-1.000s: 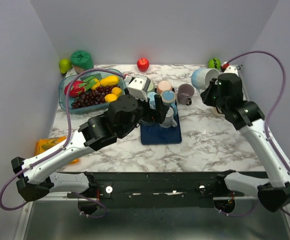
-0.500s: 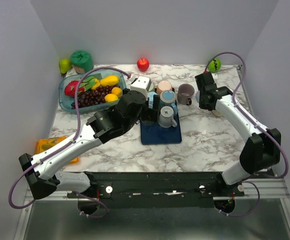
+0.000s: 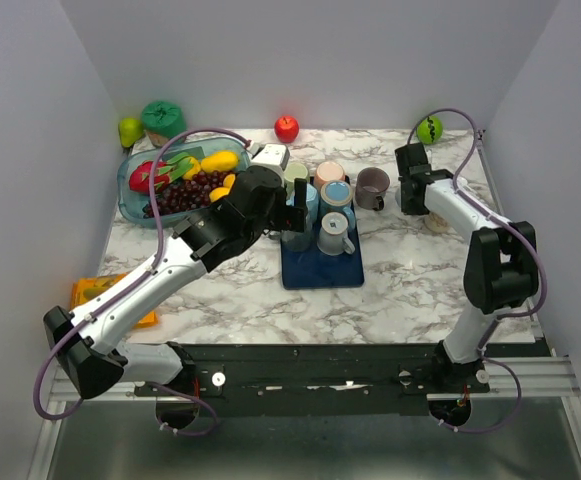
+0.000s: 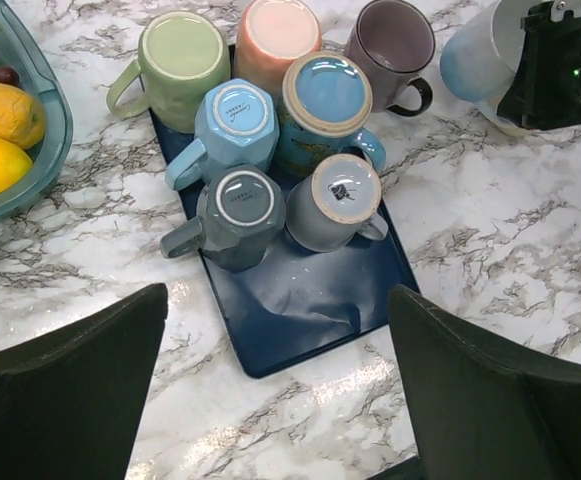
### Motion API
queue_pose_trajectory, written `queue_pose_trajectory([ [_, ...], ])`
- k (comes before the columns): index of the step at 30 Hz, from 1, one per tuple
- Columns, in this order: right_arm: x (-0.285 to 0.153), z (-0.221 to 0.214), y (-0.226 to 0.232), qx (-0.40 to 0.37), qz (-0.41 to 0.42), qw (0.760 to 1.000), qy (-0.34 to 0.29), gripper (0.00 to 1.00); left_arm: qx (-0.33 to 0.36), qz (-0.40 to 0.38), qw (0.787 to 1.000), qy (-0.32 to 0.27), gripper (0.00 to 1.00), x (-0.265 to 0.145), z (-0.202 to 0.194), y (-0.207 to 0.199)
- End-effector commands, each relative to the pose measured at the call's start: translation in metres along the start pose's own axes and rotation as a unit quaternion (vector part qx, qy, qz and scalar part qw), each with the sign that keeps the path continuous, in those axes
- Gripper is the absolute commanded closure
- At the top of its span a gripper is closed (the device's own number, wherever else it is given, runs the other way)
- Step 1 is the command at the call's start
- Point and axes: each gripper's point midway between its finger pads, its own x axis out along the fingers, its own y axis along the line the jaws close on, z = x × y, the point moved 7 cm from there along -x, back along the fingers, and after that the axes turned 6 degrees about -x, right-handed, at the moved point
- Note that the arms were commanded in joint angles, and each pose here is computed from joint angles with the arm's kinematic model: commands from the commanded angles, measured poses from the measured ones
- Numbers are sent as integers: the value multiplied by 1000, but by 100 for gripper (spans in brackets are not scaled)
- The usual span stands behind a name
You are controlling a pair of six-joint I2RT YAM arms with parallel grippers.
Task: Turn the mug right side up
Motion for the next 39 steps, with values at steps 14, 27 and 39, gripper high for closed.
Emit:
queue_pose_trajectory([
  [14, 23, 17, 12, -6, 22, 1000, 6, 69, 18, 21, 998, 52, 1, 19, -27, 17],
  [27, -60, 27, -11, 64, 80, 994, -25, 25, 71, 38, 994, 76, 1, 36, -40, 29],
  [39, -174, -24, -5, 128, 320, 932, -114, 22, 243, -45, 961, 122, 1, 88, -64, 35],
])
